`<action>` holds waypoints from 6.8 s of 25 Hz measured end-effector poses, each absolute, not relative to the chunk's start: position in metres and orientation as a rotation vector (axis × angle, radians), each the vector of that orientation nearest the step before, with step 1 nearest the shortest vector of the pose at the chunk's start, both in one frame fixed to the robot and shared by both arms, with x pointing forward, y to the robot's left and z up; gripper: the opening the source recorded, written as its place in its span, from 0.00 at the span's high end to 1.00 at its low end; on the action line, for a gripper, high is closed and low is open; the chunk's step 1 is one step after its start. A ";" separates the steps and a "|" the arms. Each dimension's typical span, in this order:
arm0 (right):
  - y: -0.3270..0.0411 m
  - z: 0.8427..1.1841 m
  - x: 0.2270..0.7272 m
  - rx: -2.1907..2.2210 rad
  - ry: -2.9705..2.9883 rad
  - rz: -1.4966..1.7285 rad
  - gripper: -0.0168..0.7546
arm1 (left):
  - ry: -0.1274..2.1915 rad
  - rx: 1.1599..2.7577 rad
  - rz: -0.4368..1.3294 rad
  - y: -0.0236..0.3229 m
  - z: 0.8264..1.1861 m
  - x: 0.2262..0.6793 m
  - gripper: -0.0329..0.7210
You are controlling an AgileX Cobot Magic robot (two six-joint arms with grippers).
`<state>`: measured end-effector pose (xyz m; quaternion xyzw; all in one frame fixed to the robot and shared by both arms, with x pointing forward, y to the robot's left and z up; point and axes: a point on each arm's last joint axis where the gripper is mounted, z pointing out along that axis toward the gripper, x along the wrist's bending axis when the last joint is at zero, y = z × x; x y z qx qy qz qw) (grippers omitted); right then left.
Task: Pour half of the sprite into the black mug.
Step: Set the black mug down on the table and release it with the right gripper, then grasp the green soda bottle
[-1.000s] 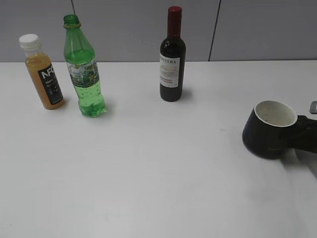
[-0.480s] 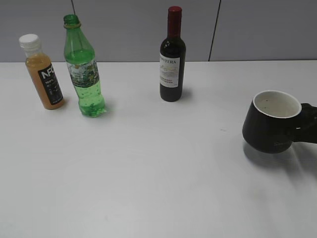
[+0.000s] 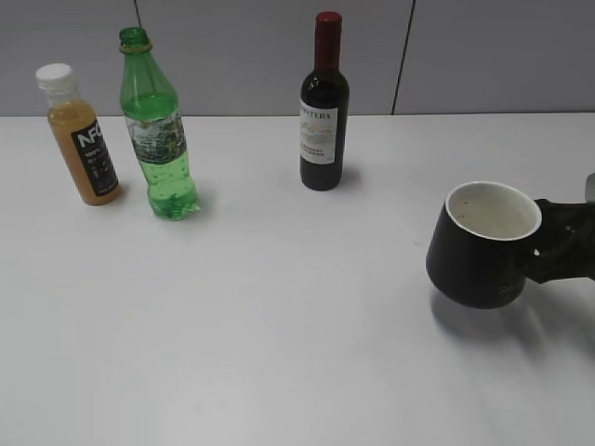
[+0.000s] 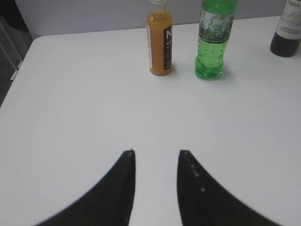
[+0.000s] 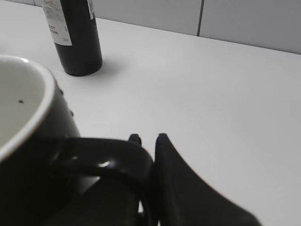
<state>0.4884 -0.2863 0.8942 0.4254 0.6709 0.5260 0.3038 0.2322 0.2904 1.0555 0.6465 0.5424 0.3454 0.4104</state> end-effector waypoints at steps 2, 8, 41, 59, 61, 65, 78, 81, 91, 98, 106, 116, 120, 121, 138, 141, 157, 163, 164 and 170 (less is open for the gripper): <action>-0.283 0.895 0.488 1.109 1.799 1.418 0.91 | 1.366 1.628 0.870 0.290 1.055 0.232 0.64; -0.255 0.902 0.498 0.965 1.873 1.500 0.91 | 1.366 1.628 0.870 0.290 1.055 0.232 0.64; -0.086 0.863 0.553 0.517 2.105 1.845 0.91 | 1.366 1.628 0.870 0.290 1.055 0.232 0.64; -0.088 0.833 0.559 0.658 2.119 1.804 0.91 | 1.366 1.628 0.870 0.290 1.055 0.232 0.64; -0.090 0.829 0.560 0.703 2.101 1.793 0.91 | 1.366 1.628 0.870 0.290 1.055 0.232 0.64; -0.091 0.821 0.560 0.732 2.111 1.782 0.91 | 1.366 1.628 0.870 0.290 1.055 0.232 0.64; -0.094 0.820 0.553 0.762 2.097 1.810 0.71 | 1.366 1.628 0.870 0.290 1.055 0.232 0.64; -0.099 0.818 0.547 0.792 2.086 1.787 0.70 | 1.366 1.628 0.870 0.290 1.055 0.232 0.64; -0.120 0.832 0.525 0.859 2.041 1.672 0.59 | 1.366 1.628 0.870 0.290 1.055 0.232 0.64; -0.131 0.839 0.514 0.921 2.011 1.618 0.40 | 1.366 1.628 0.870 0.290 1.055 0.232 0.64; -0.147 0.856 0.493 0.952 1.977 1.555 0.38 | 1.366 1.628 0.870 0.290 1.055 0.232 0.64; -0.182 0.895 0.494 1.055 1.654 1.335 0.38 | 1.366 1.628 0.870 0.290 1.055 0.232 0.64; -0.192 0.907 0.503 1.051 1.554 1.254 0.38 | 1.366 1.628 0.870 0.290 1.055 0.232 0.64; -0.194 0.908 0.507 1.061 1.542 1.240 0.38 | 1.366 1.628 0.870 0.290 1.055 0.232 0.64; -0.223 0.976 0.631 1.539 1.825 0.941 0.27 | 1.366 1.628 0.870 0.290 1.055 0.232 0.64; -0.237 1.002 0.652 1.633 1.903 0.884 0.21 | 1.366 1.628 0.870 0.290 1.055 0.232 0.64; -0.263 1.045 0.646 1.784 2.357 0.249 0.19 | 1.366 1.628 0.869 0.290 1.055 0.232 0.06; -0.265 1.051 0.612 1.829 2.374 0.235 0.20 | 1.366 1.628 0.869 0.290 1.055 0.232 0.06; -0.265 1.055 0.602 1.832 2.373 0.241 0.21 | 1.366 1.628 0.869 0.290 1.055 0.232 0.07; -0.268 1.055 0.544 1.859 2.387 0.248 0.21 | 1.366 1.628 0.869 0.290 1.055 0.232 0.12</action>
